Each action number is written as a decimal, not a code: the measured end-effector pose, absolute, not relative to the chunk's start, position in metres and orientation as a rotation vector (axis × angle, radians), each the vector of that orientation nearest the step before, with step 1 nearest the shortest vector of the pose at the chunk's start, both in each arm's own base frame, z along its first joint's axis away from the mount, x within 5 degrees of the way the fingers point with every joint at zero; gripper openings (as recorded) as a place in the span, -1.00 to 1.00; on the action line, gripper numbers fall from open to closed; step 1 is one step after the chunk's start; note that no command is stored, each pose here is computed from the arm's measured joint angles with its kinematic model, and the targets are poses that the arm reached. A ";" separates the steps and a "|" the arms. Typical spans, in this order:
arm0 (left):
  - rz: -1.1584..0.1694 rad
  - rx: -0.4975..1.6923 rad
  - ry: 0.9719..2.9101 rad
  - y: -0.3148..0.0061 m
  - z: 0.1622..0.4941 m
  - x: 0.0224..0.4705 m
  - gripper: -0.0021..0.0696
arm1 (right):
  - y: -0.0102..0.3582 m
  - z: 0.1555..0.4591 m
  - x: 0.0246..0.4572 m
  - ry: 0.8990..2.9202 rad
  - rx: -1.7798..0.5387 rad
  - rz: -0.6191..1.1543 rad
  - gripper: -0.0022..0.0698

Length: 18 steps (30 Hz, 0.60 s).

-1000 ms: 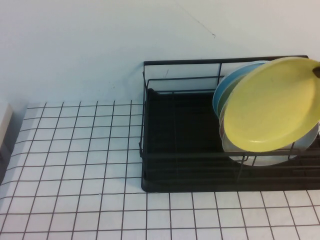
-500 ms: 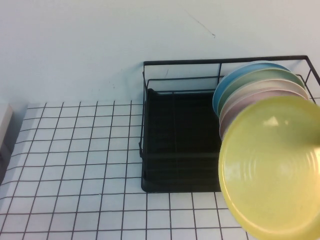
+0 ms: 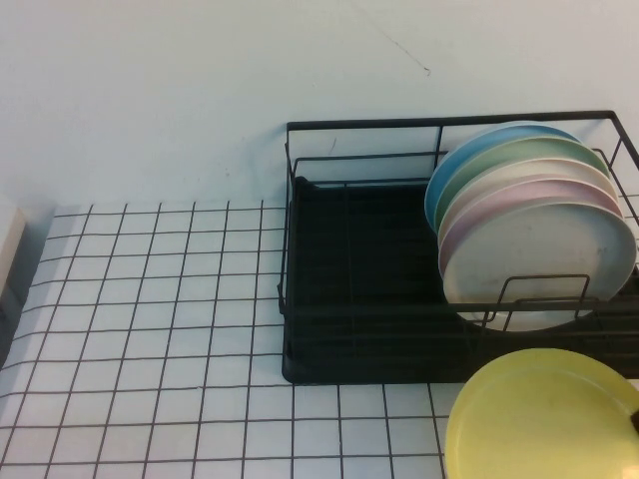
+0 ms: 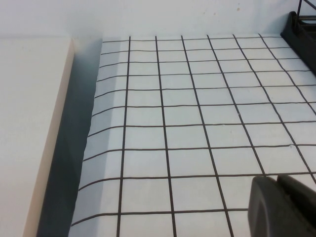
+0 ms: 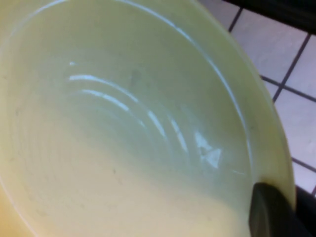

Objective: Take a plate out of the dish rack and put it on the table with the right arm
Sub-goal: Place the plate from the table

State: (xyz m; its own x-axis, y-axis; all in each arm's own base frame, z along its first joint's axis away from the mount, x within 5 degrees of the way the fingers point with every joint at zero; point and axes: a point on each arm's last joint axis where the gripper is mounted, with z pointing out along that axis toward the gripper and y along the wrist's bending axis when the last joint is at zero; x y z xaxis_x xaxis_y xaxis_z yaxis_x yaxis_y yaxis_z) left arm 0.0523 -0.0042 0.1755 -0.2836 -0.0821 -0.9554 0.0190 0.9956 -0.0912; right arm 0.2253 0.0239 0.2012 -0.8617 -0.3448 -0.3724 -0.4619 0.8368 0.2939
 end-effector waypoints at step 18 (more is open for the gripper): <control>-0.098 -0.046 1.856 -0.004 0.175 0.052 -0.95 | 0.012 0.151 0.267 2.819 -0.281 0.451 -0.15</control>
